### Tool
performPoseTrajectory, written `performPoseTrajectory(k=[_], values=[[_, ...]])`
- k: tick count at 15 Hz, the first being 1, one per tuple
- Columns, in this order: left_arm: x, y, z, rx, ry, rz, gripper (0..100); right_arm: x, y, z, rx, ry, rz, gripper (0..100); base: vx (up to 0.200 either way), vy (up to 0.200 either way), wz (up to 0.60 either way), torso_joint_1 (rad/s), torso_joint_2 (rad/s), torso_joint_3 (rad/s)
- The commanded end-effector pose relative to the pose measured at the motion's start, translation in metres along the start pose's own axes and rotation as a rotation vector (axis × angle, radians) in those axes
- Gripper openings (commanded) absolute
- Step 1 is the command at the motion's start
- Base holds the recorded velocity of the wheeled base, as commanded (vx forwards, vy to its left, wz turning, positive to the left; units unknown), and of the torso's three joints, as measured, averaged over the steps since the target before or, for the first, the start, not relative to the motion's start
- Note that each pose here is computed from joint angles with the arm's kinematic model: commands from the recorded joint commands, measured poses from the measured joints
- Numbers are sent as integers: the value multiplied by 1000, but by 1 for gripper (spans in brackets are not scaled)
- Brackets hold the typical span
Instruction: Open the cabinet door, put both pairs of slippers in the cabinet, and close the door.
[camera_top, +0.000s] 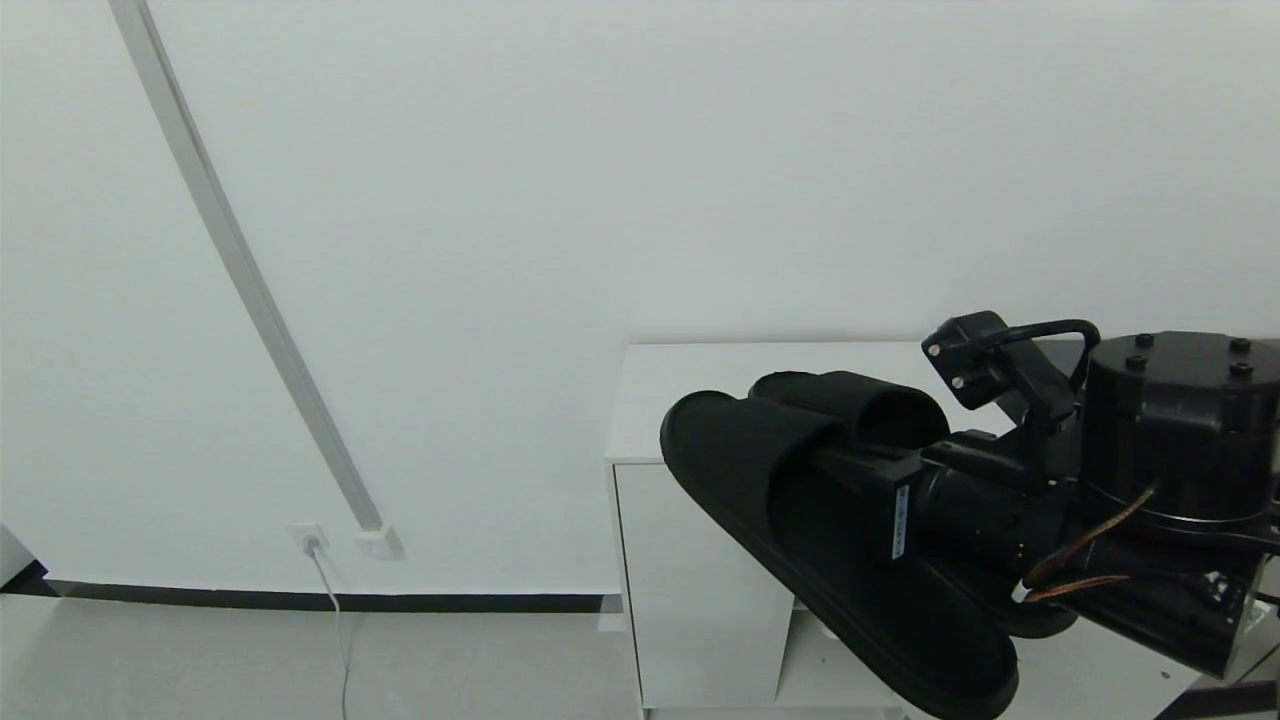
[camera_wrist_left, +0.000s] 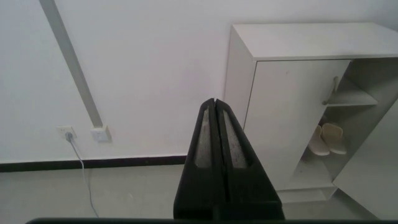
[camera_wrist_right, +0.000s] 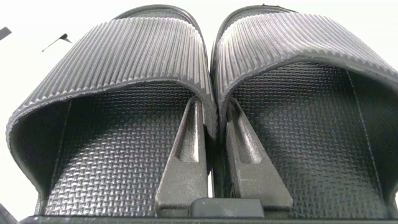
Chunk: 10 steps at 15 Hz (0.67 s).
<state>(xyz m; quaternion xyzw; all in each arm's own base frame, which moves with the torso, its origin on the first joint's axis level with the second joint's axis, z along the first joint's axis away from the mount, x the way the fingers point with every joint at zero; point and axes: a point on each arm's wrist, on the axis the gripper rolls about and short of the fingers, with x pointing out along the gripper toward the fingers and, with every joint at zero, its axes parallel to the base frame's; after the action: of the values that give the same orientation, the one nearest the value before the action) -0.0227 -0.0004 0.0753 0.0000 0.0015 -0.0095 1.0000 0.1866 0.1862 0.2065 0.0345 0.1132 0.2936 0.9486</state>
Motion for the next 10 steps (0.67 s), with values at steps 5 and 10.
performPoseTrajectory(k=[5,10], values=[[0,0,0,0,0,1,0,-1,0,-1,0,2,1,0,0,-40,0,0,0,-1],[0,0,0,0,0,-1,0,-1,0,-1,0,2,1,0,0,-200,0,1,4,0]])
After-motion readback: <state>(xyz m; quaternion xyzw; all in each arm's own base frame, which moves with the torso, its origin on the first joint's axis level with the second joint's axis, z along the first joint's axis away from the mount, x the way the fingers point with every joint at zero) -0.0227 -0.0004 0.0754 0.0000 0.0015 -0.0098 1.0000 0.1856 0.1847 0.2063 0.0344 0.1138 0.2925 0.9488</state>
